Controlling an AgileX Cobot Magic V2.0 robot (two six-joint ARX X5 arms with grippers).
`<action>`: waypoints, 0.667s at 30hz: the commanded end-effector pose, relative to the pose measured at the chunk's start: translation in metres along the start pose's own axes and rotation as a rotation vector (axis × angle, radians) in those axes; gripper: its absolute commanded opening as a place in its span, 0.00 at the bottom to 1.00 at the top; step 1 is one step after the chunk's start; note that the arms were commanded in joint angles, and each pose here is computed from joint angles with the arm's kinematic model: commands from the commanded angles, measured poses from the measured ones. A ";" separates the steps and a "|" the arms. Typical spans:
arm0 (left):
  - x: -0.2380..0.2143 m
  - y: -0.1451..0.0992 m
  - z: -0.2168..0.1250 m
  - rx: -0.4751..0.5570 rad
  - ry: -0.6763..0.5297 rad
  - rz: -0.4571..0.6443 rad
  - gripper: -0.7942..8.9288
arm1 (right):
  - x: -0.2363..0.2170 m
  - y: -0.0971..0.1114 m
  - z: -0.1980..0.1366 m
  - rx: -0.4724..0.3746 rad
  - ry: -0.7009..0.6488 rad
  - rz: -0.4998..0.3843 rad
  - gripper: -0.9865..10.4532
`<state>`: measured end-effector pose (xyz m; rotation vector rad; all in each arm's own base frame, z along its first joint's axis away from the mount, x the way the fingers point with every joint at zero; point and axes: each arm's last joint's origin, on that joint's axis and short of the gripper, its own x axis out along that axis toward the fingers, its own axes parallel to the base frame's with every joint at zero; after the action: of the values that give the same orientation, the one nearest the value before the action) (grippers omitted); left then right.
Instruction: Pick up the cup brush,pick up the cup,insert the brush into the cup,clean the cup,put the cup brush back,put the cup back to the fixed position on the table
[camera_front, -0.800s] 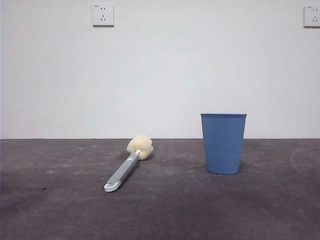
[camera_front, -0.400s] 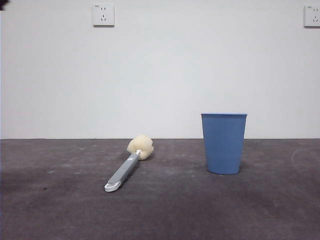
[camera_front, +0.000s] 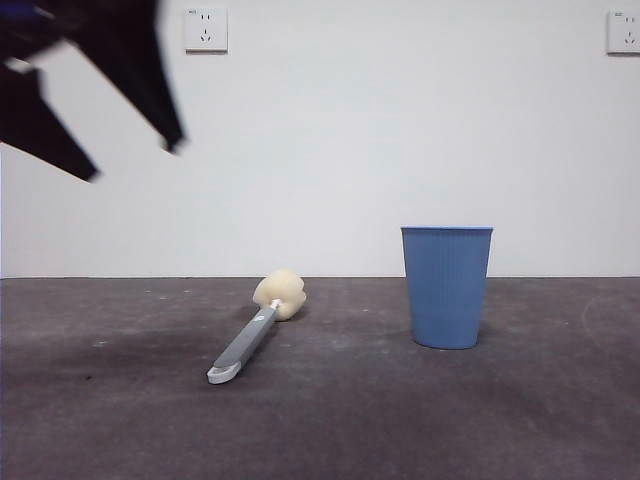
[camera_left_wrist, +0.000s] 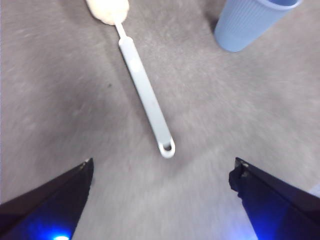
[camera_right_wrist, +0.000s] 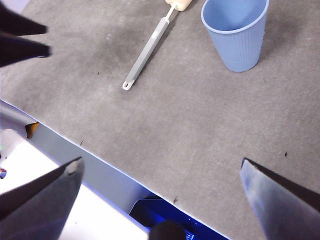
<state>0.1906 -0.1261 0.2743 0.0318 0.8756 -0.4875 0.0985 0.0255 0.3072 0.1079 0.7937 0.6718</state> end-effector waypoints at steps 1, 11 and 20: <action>0.026 -0.009 0.012 -0.001 0.044 0.051 0.56 | 0.000 0.001 0.001 0.002 -0.006 0.003 0.61; 0.107 -0.018 0.029 -0.040 0.139 0.094 0.56 | 0.000 0.001 0.001 0.011 -0.006 0.003 0.61; 0.151 -0.014 0.015 -0.083 0.209 0.145 0.56 | 0.000 0.001 0.001 0.012 -0.007 0.003 0.61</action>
<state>0.2768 -0.1998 0.1778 0.0769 1.0843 -0.3233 0.0985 0.0256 0.3072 0.1184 0.7976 0.6677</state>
